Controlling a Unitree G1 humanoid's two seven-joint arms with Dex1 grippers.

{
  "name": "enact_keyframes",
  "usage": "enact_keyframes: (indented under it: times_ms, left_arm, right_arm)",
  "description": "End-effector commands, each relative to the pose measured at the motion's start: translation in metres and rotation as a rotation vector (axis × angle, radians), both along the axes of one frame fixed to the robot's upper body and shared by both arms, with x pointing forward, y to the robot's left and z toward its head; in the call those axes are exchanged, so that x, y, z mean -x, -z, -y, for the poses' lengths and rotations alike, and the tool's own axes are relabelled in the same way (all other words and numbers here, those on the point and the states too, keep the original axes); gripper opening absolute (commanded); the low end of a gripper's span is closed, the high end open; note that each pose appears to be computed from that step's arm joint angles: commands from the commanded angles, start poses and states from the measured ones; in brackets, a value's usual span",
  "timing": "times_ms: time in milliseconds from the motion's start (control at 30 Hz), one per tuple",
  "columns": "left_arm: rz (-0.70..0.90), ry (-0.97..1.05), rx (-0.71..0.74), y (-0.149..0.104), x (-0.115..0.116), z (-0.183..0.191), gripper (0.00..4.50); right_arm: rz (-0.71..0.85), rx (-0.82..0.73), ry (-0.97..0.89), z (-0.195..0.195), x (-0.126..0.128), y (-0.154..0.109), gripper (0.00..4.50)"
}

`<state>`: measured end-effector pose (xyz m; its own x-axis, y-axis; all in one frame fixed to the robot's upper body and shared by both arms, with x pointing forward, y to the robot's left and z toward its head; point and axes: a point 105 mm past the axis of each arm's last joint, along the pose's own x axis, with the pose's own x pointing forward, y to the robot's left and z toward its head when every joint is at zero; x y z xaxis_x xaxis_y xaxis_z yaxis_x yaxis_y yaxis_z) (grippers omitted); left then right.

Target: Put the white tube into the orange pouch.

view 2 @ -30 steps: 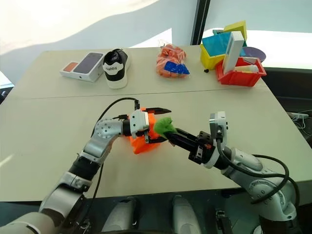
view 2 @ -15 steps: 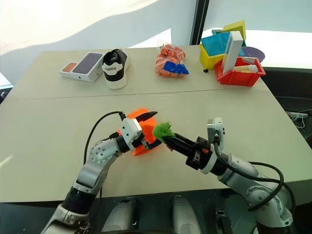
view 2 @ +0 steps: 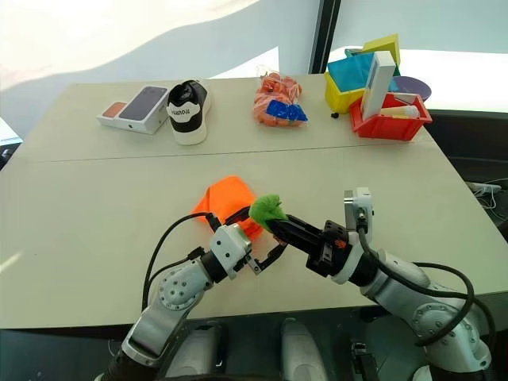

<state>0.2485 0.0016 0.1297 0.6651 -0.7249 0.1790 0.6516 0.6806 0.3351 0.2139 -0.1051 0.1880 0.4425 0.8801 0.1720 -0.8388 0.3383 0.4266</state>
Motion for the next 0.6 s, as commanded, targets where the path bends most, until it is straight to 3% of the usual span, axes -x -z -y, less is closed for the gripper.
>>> enact_keyframes:
  times_ms: [33, 600]
  left_arm:
    - [0.057, -0.061, 0.044, -0.017, 0.006, 0.001, 4.45]
    - [0.078, -0.114, 0.081, -0.015, -0.009, 0.012, 4.45]
  right_arm:
    - [0.045, -0.014, -0.034, -0.002, 0.008, -0.015, 0.00]
    - [0.035, 0.003, -0.058, -0.006, 0.008, -0.018, 0.00]
